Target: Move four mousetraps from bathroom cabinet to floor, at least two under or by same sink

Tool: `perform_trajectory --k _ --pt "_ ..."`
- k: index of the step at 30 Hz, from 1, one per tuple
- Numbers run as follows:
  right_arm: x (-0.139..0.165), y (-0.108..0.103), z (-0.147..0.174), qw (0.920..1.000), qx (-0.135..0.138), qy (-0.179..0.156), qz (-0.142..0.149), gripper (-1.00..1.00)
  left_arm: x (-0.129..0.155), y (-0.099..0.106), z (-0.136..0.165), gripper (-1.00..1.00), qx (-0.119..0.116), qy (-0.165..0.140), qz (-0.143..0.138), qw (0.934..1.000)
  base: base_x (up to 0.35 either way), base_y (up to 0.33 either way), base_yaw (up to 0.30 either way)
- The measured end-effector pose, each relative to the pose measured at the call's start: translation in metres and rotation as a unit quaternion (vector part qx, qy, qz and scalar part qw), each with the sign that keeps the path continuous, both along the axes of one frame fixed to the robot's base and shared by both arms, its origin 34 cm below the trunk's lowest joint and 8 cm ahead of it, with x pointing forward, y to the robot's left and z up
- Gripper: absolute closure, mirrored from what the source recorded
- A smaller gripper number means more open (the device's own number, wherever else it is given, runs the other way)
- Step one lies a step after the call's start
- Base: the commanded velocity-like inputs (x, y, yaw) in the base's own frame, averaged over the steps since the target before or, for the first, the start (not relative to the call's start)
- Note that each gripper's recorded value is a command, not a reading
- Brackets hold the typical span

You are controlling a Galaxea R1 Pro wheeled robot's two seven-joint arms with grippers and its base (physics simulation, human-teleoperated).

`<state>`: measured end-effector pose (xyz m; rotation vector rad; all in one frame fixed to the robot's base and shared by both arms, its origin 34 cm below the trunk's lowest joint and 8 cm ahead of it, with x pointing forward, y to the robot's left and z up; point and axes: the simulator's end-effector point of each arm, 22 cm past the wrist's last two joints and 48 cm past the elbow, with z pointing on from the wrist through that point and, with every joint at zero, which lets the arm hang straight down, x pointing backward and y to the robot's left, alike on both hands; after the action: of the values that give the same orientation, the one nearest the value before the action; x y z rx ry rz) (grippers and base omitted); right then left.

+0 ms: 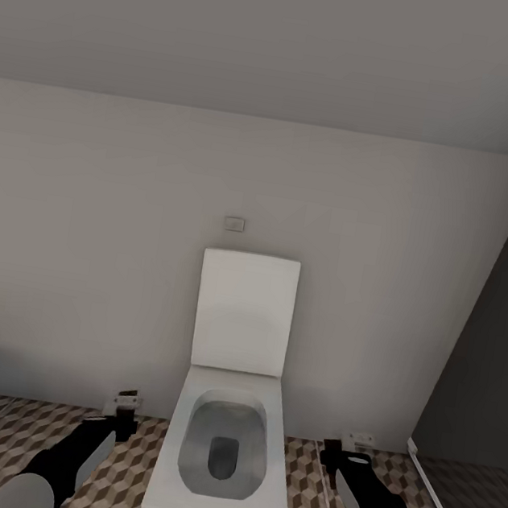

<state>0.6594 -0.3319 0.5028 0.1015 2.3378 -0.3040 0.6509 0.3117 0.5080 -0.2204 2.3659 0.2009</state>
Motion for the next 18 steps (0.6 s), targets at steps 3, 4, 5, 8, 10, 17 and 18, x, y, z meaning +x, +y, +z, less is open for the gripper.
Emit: perform_trajectory --k 3,4,5,8,10,17,18 --pt "0.000 0.000 0.000 1.0000 0.000 0.000 0.000 1.00 0.000 -0.006 0.000 1.00 -0.003 0.000 -0.003 1.0000 0.000 0.000 0.000" --pt "0.000 0.000 -0.002 1.0000 0.000 0.000 0.000 1.00 0.000 -0.009 -0.003 1.00 -0.004 0.000 -0.004 1.0000 0.000 0.000 0.000" --pt "-0.001 0.000 -0.004 1.0000 0.000 0.000 0.000 1.00 0.000 -0.010 -0.005 1.00 -0.005 0.000 -0.004 1.0000 0.000 0.000 0.000" --pt "-0.002 0.000 -0.011 1.0000 0.000 0.001 0.000 1.00 -0.002 -0.012 -0.011 1.00 -0.005 0.000 -0.005 1.0000 0.000 0.000 0.000" --pt "-0.003 0.000 -0.015 1.0000 0.000 0.001 0.000 1.00 -0.002 -0.013 -0.015 1.00 -0.006 0.000 -0.006 1.0000 0.000 0.000 0.000" --pt "-0.006 0.001 -0.029 1.0000 0.001 0.001 0.001 1.00 -0.006 -0.014 -0.031 1.00 -0.006 0.001 -0.006 1.0000 0.000 0.000 0.000" --pt "-0.006 0.001 -0.031 1.0000 0.001 0.001 0.001 1.00 -0.007 -0.014 -0.033 1.00 -0.006 0.001 -0.006 1.0000 0.000 0.000 0.000"
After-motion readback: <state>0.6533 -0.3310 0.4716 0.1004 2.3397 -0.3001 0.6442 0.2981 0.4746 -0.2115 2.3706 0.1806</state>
